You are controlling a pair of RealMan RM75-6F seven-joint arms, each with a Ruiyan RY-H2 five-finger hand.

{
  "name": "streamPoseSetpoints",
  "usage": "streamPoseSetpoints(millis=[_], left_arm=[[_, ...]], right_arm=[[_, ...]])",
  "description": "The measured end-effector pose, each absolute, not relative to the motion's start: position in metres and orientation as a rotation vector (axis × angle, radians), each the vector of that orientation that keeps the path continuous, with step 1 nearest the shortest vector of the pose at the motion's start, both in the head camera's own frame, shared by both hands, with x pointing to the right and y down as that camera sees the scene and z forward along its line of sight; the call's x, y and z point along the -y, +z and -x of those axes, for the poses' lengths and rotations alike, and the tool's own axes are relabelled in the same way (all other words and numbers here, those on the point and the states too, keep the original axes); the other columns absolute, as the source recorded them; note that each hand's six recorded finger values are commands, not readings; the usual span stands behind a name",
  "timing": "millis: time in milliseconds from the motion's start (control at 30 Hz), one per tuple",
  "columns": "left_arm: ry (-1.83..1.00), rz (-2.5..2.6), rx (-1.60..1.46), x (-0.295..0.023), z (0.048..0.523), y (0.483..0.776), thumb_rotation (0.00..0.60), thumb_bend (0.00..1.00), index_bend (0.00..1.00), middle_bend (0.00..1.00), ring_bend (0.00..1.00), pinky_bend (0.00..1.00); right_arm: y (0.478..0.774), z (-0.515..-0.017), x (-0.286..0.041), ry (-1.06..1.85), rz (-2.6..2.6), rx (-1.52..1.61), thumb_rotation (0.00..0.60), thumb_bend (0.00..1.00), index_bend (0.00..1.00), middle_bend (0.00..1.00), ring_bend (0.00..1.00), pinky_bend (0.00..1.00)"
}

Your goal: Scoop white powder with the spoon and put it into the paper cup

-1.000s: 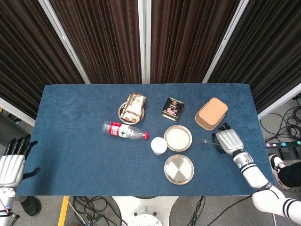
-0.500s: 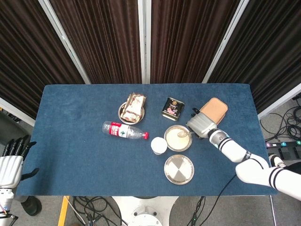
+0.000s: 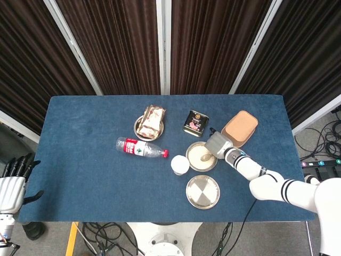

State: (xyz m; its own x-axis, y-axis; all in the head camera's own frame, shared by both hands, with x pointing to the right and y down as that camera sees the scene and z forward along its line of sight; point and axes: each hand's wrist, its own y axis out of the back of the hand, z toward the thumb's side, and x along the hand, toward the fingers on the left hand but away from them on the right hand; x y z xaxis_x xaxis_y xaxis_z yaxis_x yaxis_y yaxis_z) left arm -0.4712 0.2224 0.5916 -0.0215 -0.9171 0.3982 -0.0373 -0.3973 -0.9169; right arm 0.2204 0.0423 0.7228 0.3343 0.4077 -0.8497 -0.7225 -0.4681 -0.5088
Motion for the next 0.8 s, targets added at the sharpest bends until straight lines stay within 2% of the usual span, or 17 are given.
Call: streamPoseSetpoints(millis=[433,800], left_arm=[[-1.515,1.518,-1.036,-0.222,0.471,0.593,0.6,0.03,0.25,0.16,0.1,0.06],[-1.512,1.513,-1.038,-0.222,0.471,0.592,0.6,0.03,0.25,0.16,0.1,0.06]], right_arm=[[0.732,-0.193,-0.048,1.338,1.562,-0.263,0.6,0.38,0.61,0.6,0.22,0.01],[0.72,-0.221,-0.046,1.375,1.612,-0.124,0.6,0.38,0.62,0.6,0.22,0.0]])
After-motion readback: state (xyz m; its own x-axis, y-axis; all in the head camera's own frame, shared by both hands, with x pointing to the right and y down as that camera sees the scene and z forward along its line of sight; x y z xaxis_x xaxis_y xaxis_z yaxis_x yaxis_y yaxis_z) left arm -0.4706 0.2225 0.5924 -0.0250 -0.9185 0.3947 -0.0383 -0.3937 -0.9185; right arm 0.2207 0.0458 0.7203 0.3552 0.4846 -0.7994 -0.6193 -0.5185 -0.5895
